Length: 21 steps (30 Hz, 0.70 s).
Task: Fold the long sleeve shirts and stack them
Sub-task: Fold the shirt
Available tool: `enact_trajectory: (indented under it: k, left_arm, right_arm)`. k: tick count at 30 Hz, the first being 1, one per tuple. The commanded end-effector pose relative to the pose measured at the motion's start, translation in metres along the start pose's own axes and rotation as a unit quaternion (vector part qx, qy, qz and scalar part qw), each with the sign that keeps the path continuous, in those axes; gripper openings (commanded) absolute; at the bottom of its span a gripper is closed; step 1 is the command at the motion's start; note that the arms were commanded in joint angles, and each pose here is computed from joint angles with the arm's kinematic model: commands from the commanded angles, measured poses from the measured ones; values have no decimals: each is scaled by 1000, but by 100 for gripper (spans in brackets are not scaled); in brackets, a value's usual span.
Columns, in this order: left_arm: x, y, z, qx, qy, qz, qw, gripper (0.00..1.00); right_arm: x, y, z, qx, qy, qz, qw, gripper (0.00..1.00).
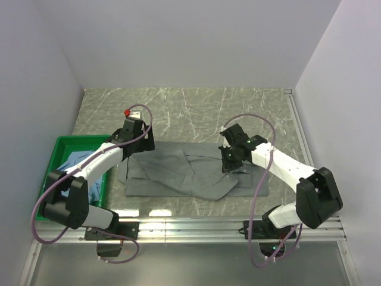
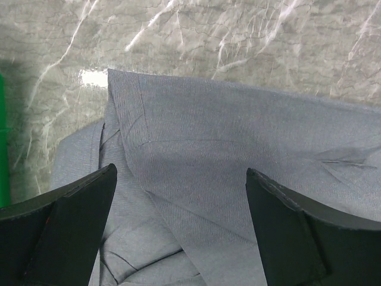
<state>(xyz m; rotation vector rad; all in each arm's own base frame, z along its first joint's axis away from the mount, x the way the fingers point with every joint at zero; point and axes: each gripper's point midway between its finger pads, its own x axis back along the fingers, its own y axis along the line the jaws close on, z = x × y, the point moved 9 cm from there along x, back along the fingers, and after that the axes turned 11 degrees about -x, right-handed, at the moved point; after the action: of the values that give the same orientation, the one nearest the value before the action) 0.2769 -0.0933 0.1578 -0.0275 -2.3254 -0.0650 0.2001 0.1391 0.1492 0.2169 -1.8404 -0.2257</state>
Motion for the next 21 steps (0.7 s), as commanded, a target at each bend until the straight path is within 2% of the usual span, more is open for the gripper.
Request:
enact_trajectory:
  k: [1,7,13,17,18,21]
  left_arm:
    - [2,-3,-15,-1,-25,3,1000,96]
    - [3,-5,-17,-6,-31,19,999,96]
    - [13,-15,-22,-15,-56,88,994,92]
    - [20,-32,-24,-22,-74,164,983,81]
    - [20,-37,-23,-25,-71,179,981,76]
    - [20,-57,-18,-38,-55,222,973,68]
  right_arm:
    - [34,25,-8,52,-29,-52,997,0]
    - [86,80,-4,180,-50,-160,969,0]
    - [145,136,8,302,-60,-290,906,0]
    - [171,161,16,354,-57,-338,870,0]
    - [172,165,17,361,-53,-343,866,0]
    - [181,175,23,384,-51,-359,850,0]
